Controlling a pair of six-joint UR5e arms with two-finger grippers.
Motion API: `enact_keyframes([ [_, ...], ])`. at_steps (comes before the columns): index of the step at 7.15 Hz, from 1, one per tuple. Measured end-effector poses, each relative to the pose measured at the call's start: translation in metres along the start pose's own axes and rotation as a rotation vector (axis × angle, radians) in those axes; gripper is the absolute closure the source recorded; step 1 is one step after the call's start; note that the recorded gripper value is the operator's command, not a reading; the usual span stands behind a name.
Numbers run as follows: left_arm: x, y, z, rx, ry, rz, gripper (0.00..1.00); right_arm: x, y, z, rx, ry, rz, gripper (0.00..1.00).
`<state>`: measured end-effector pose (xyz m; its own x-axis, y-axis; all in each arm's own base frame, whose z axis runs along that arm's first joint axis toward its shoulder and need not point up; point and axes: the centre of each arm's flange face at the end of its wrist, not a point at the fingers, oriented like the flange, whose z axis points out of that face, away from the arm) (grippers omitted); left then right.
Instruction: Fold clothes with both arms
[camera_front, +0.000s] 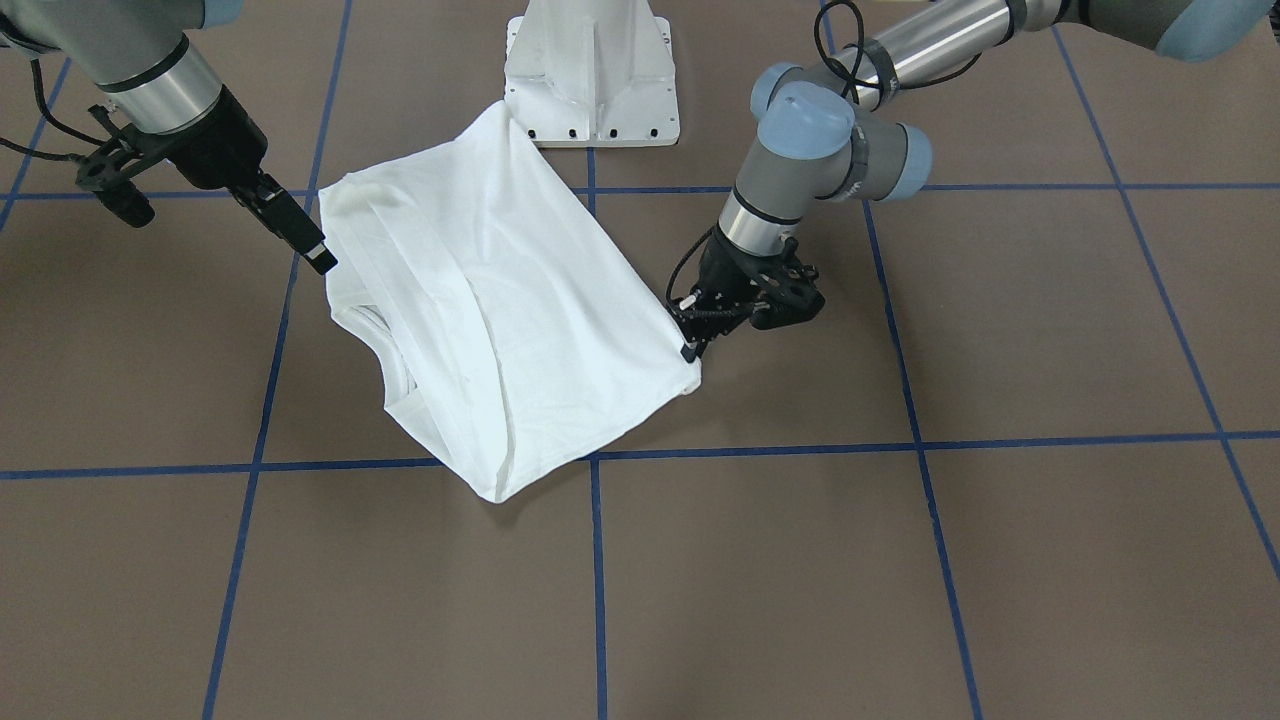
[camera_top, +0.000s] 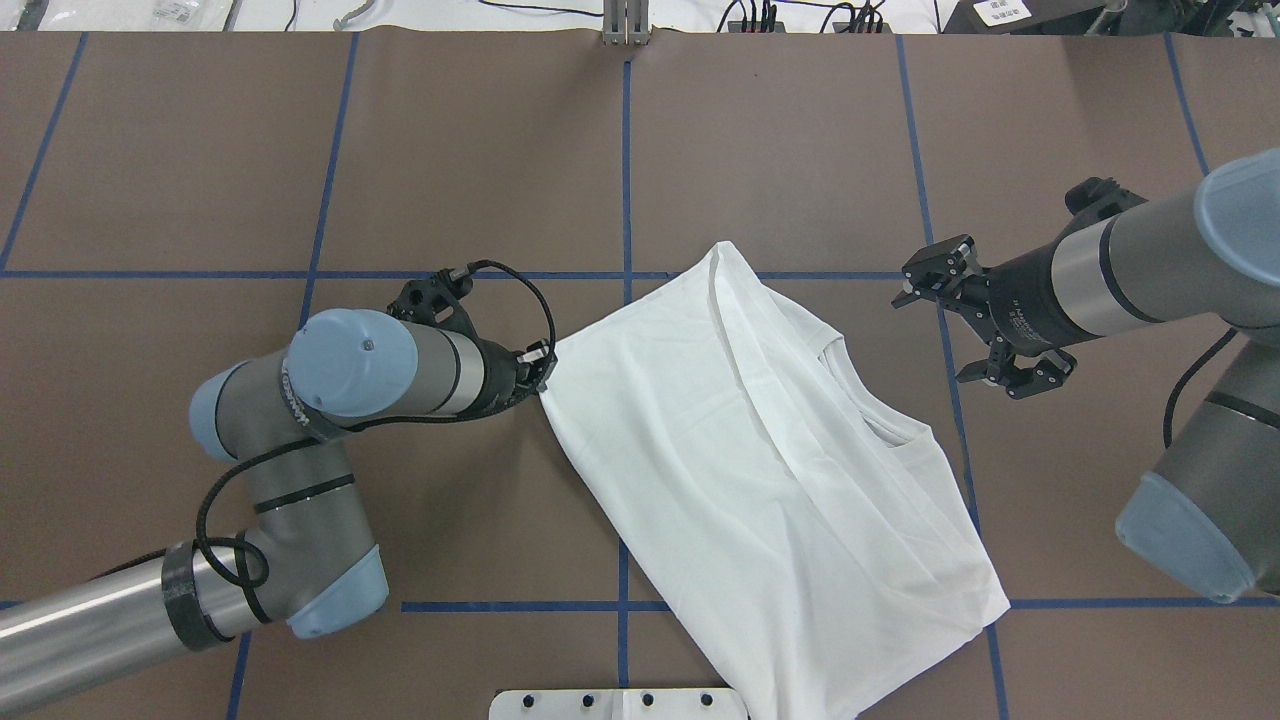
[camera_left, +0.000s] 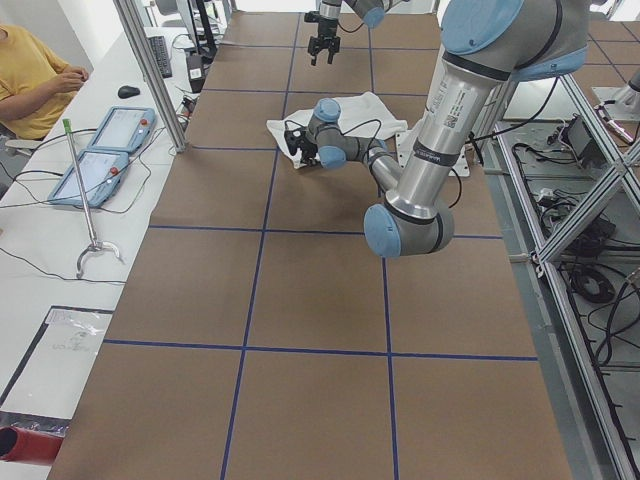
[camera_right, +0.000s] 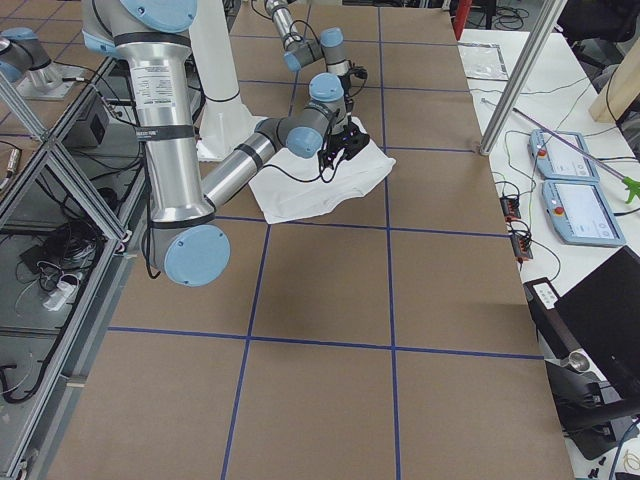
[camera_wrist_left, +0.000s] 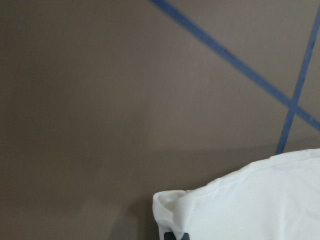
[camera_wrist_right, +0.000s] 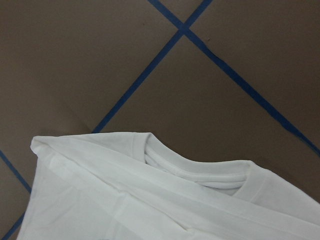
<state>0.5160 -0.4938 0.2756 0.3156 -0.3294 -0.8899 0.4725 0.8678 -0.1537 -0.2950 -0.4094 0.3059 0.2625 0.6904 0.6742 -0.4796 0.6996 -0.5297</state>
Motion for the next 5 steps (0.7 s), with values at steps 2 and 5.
enact_keyframes([
  [2, 0.037, -0.092, 0.036, 0.101, 0.042, 0.001, 1.0, -0.007, 0.008, 0.001, -0.009, -0.01, -0.012, 0.0],
  [5, 0.064, -0.146, 0.058, 0.152, 0.046, 0.029, 0.38, -0.024, 0.051, 0.029, -0.008, -0.022, -0.075, 0.0],
])
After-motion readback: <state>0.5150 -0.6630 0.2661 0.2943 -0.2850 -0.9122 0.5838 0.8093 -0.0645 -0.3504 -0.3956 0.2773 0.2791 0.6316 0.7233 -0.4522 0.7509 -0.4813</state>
